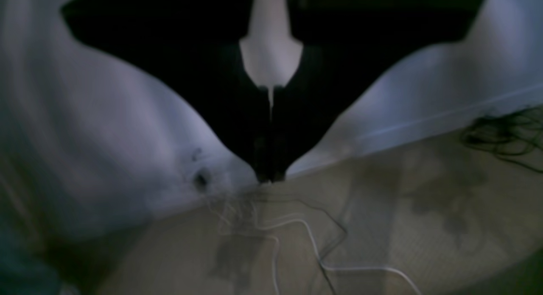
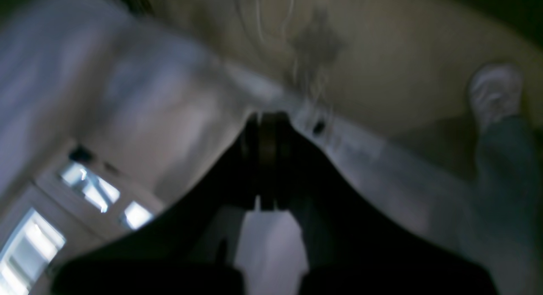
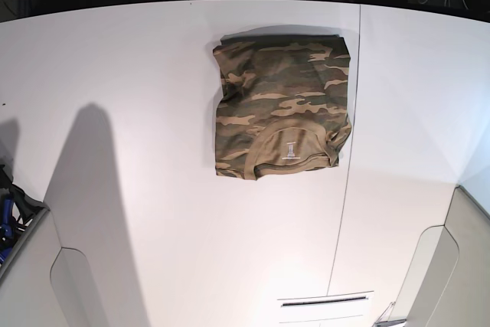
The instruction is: Fold the T-shirt properly
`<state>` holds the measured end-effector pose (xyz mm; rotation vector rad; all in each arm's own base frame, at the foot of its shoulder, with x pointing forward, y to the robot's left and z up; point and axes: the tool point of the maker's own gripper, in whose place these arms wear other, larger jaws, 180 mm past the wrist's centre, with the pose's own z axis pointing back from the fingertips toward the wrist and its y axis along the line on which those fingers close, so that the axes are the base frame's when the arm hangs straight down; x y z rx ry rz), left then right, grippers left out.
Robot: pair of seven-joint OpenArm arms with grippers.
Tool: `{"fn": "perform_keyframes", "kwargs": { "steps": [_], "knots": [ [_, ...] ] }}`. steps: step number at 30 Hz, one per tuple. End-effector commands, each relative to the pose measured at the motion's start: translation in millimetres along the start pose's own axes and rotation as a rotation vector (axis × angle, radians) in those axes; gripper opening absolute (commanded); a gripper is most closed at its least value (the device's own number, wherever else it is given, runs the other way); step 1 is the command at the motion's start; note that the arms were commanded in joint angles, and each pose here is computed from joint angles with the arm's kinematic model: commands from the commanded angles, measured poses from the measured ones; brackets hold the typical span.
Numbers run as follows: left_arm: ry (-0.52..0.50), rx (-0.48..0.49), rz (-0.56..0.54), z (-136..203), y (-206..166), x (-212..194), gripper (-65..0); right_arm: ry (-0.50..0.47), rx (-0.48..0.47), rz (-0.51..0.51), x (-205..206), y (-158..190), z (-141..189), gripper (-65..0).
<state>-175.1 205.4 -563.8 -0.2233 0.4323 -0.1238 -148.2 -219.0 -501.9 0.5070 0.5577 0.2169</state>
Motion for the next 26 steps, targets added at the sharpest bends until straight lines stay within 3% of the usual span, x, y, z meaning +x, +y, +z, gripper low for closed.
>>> {"fn": "perform_keyframes", "kwargs": {
  "steps": [1,5,9,14,20,26],
  "knots": [
    [0.018,0.016,-0.004,-2.2,3.6,0.2,-65.0,0.024,-0.019,0.014,-2.9,-7.4,2.5,-65.0],
    [0.046,0.094,-0.034,-16.6,8.2,10.0,-65.0,0.118,-0.077,0.048,-8.8,-15.0,-11.4,-65.0],
    [0.05,0.165,-0.081,-23.5,10.1,23.4,-65.0,0.163,-0.202,0.029,-4.4,-28.2,-23.4,-65.0],
    [0.041,0.138,-0.152,-30.1,-14.4,39.5,-65.0,0.107,-0.283,0.013,25.4,-30.8,-30.5,-65.0],
    [-0.048,0.075,-0.168,-36.0,-48.0,66.8,-65.0,0.015,-0.256,0.044,63.9,-12.6,-38.6,-65.0],
    [-0.077,0.061,-0.172,-34.5,-54.0,80.2,-65.0,-0.036,-0.234,0.083,96.9,9.2,-45.7,-65.0]
  ]
}}
